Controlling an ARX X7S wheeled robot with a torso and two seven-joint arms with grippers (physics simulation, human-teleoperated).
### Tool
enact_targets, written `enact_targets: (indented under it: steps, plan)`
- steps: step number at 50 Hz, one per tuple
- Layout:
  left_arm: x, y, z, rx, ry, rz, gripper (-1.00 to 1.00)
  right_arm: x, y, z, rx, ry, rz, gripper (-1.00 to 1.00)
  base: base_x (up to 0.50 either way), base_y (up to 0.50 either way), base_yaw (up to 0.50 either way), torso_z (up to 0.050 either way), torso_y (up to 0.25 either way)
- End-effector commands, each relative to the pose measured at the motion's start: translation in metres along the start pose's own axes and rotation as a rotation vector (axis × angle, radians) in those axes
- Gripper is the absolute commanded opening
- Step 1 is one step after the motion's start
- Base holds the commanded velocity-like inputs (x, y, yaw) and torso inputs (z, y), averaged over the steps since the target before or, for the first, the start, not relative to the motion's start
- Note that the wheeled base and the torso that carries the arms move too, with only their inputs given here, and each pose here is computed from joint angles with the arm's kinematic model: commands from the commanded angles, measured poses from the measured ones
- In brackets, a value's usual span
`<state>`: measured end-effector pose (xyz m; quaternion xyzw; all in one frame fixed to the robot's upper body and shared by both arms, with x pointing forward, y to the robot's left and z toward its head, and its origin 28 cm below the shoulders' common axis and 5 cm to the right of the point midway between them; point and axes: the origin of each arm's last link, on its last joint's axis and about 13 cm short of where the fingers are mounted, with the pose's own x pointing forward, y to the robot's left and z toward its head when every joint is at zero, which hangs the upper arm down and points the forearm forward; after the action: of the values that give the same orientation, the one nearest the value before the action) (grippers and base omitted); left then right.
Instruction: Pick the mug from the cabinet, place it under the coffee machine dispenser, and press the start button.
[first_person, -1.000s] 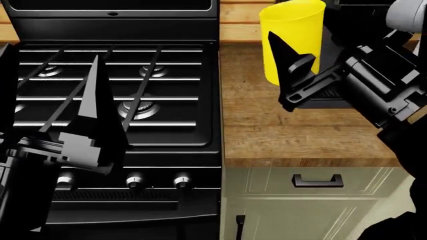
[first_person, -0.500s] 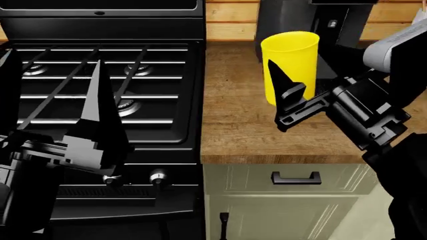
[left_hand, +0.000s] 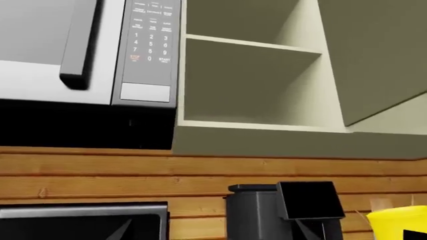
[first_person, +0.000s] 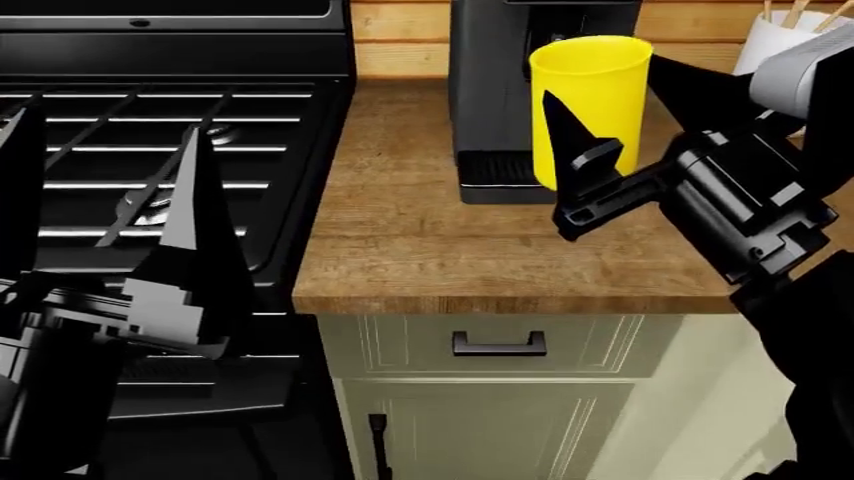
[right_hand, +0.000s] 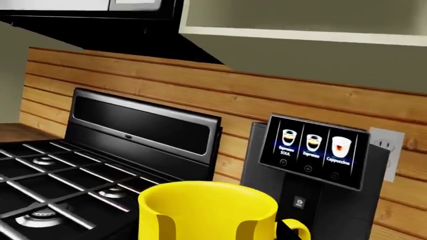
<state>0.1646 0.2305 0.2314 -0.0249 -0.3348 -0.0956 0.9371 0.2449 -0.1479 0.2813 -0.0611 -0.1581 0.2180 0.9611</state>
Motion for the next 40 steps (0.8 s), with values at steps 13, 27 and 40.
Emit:
enact_targets:
  steps: [13,27,40]
  plan:
    - [-0.0006,0.0015,-0.0019,-0.003,0.0,0.012,1.0,0.0004,0.0033,0.0112,0.009,-0.037,0.019,-1.0,0.33,0.0,0.0,0.0,0.0]
    - [-0.0002,0.0019,-0.0033,0.0,0.003,0.012,1.0,0.0008,0.0051,0.0078,0.014,-0.035,0.019,-1.0,0.27,0.0,0.0,0.0,0.0]
    - [0.0004,0.0032,-0.0038,-0.001,0.027,0.031,1.0,0.001,0.0054,0.0099,0.01,-0.034,0.015,-1.0,0.0,0.0,0.0,0.0,0.0]
